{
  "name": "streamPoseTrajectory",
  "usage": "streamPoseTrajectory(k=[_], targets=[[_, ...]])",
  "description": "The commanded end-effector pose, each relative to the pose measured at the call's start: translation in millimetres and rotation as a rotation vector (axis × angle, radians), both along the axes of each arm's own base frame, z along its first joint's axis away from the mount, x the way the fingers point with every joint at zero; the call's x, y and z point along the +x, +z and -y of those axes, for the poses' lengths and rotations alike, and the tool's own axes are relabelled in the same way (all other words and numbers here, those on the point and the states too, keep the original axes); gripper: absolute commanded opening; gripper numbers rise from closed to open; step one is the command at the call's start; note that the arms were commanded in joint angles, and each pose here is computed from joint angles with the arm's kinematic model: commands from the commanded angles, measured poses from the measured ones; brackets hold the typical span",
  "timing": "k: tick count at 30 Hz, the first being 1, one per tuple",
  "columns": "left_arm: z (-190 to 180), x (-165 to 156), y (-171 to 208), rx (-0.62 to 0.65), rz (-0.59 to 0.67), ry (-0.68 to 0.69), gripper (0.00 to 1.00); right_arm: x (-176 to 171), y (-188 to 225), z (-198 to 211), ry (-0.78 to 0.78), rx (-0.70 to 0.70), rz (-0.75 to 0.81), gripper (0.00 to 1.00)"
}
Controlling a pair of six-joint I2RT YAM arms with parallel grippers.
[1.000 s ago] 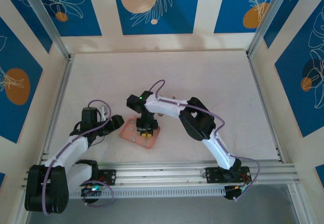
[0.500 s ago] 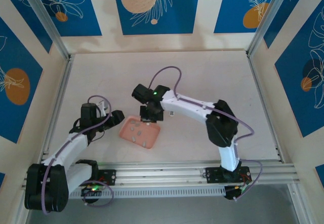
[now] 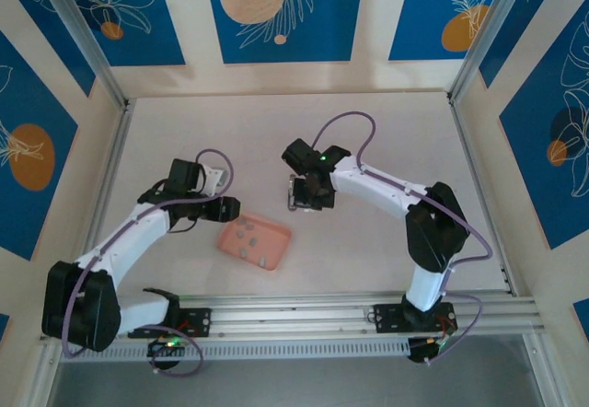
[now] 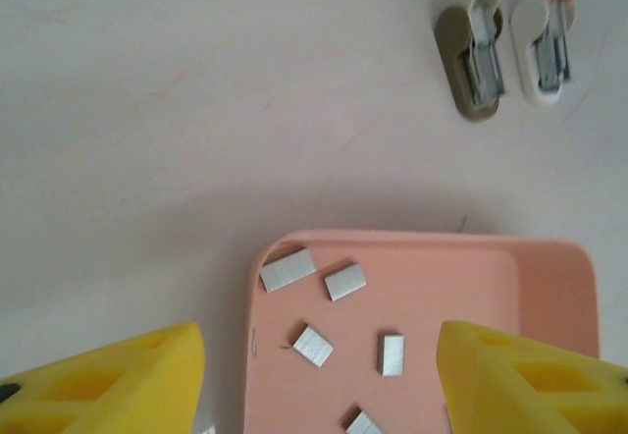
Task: Load the staples into the stapler
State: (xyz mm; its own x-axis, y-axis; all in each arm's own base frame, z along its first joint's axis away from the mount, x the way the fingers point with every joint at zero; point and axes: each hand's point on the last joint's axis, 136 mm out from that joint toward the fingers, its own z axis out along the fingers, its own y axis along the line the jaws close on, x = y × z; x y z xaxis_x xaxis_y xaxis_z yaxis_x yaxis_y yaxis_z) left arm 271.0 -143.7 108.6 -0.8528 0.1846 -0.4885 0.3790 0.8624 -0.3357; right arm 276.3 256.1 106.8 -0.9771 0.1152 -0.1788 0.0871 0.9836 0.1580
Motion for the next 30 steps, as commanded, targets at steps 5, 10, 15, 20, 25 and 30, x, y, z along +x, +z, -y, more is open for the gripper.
streamPoseTrajectory(k=[5,10,15,20,25,30], targets=[[-11,-19,-23,0.281,-0.080,-0.264,0.61,1,16,18,-0.014,0.019,0.072,0.14],[-27,-19,-35,0.441,-0.141,-0.369,0.61,-1,17,24,-0.039,0.042,0.093,0.14],[-27,-15,-42,0.459,-0.154,-0.385,0.61,-4,15,28,-0.050,0.050,0.095,0.14],[-43,-6,-50,0.557,-0.140,-0.339,0.60,-5,16,32,-0.055,0.057,0.106,0.14],[-63,9,-51,0.684,-0.102,-0.293,0.60,-8,16,35,-0.063,0.062,0.110,0.14],[-79,28,-48,0.772,-0.063,-0.226,0.61,-10,16,37,-0.071,0.063,0.110,0.14]])
